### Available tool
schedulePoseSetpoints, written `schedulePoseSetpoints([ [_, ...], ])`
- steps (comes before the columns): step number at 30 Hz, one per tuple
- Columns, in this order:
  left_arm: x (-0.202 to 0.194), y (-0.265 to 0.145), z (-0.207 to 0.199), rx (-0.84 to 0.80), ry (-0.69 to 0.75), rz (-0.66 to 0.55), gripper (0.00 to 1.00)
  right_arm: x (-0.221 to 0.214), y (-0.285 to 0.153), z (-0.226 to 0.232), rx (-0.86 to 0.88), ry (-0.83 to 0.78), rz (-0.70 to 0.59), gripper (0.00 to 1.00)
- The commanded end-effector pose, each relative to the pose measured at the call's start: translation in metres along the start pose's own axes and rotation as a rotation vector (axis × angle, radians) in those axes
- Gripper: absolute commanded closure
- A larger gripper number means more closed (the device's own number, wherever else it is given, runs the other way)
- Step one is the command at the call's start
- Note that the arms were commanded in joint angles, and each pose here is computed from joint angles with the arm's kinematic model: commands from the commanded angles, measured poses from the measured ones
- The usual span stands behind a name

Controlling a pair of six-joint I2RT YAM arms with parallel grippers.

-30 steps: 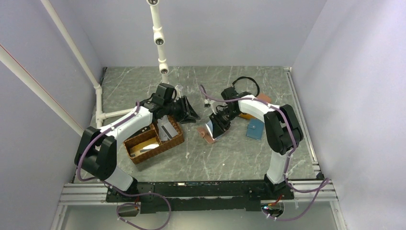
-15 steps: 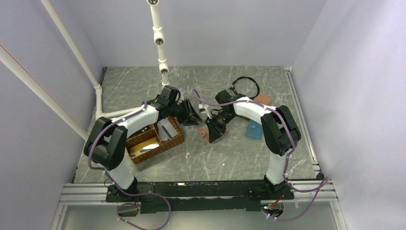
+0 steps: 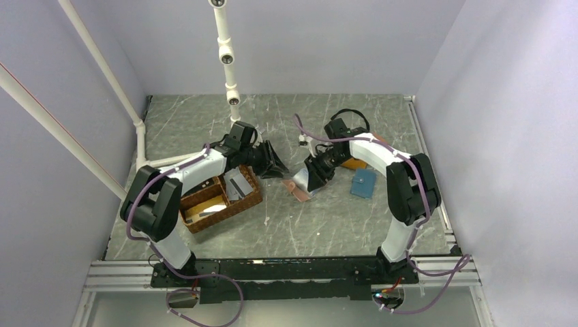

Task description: Take the credit cards out of the card holder

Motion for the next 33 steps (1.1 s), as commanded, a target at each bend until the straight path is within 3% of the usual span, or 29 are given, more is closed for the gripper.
schedulePoseSetpoints([
  [1, 0.01, 0.001, -0.02, -0.06, 0.056, -0.016, 0.61, 0.003, -0.007, -0.027, -0.162, 0.002, -0.017, 0.58],
  [10, 0.006, 0.001, -0.02, -0.05, 0.065, -0.013, 0.6, -0.006, 0.012, -0.051, -0.287, 0.007, 0.083, 0.47],
  [15, 0.004, -0.002, -0.019, -0.045, 0.069, -0.02, 0.6, -0.018, 0.025, -0.05, -0.323, -0.031, 0.145, 0.46],
  [19, 0.003, -0.002, -0.017, -0.042, 0.072, -0.019, 0.6, -0.025, 0.036, -0.037, -0.296, -0.073, 0.181, 0.5],
  [27, 0.0, 0.001, -0.009, -0.009, 0.039, -0.008, 0.6, -0.026, 0.046, -0.002, -0.16, -0.151, 0.159, 0.75],
  [33, 0.0, 0.006, -0.002, 0.009, 0.008, -0.001, 0.59, -0.023, 0.049, -0.001, -0.155, -0.173, 0.149, 0.79],
])
Point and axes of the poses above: each gripper's point midway between its finger pads, its own y axis out along the fingers, its own z axis along the line the jaws close on, x = y × z, the point moved 2 cm from there along -y, back along the fingers, and after that the axes turned 7 degrees about y, right-handed, at the moved point
